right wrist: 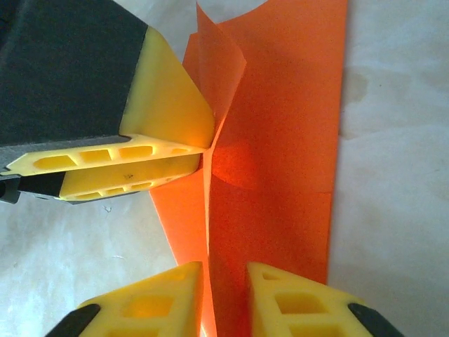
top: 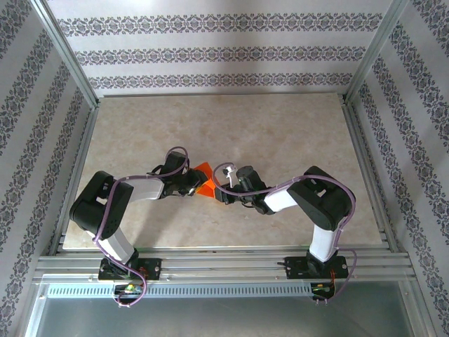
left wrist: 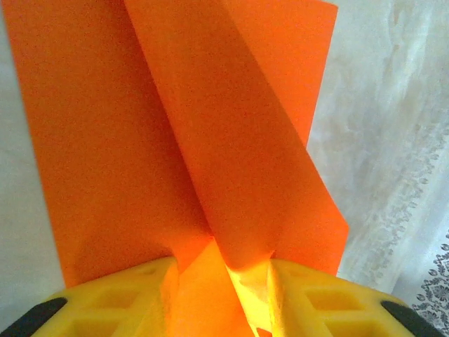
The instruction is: Fold a paper plane with a square sheet of paper (pick it up from the middle)
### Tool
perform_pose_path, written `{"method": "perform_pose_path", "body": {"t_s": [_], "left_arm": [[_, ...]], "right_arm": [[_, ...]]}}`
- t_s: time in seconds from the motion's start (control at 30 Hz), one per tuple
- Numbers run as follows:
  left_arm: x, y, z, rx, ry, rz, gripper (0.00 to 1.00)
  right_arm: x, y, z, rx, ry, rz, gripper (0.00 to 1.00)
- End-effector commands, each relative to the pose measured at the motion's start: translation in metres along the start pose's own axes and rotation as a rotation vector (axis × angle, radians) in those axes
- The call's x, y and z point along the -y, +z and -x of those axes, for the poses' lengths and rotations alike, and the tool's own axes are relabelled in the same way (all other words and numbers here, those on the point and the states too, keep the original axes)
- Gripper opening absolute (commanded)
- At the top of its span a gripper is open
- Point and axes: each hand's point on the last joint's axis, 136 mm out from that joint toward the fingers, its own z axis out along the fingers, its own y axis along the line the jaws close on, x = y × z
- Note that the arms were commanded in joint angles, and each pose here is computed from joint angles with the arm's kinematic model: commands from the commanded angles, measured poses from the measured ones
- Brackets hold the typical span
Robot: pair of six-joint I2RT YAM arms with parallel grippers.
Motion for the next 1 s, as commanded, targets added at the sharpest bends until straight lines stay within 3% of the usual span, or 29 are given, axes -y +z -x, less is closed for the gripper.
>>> {"method": "perform_pose_path", "body": {"t_s": [0.0,0.3,0.63,0.97], "left_arm": [[-0.017,0.003,-0.007,-0.020,0.011,0.095,0.40],[-0.043,0.002,-0.009,-0.037,-0.010,0.244,0.42],[-0.057,0.006,-0.010,-0.051,-0.033,0.335,0.44],[-0.064,0.009,-0.012,-0.069,-0.027,0.369,0.46]], "right_arm": [[0.003,-0.006,0.010,0.002,0.016,0.001,0.28],[-0.002,-0.038,0.038,0.032,0.095,0.006,0.39],[-0.005,-0.023,0.020,-0.119,-0.032,-0.068,0.47],[-0.002,-0.005,0.014,-0.197,-0.014,-0.050,0.40]]}}
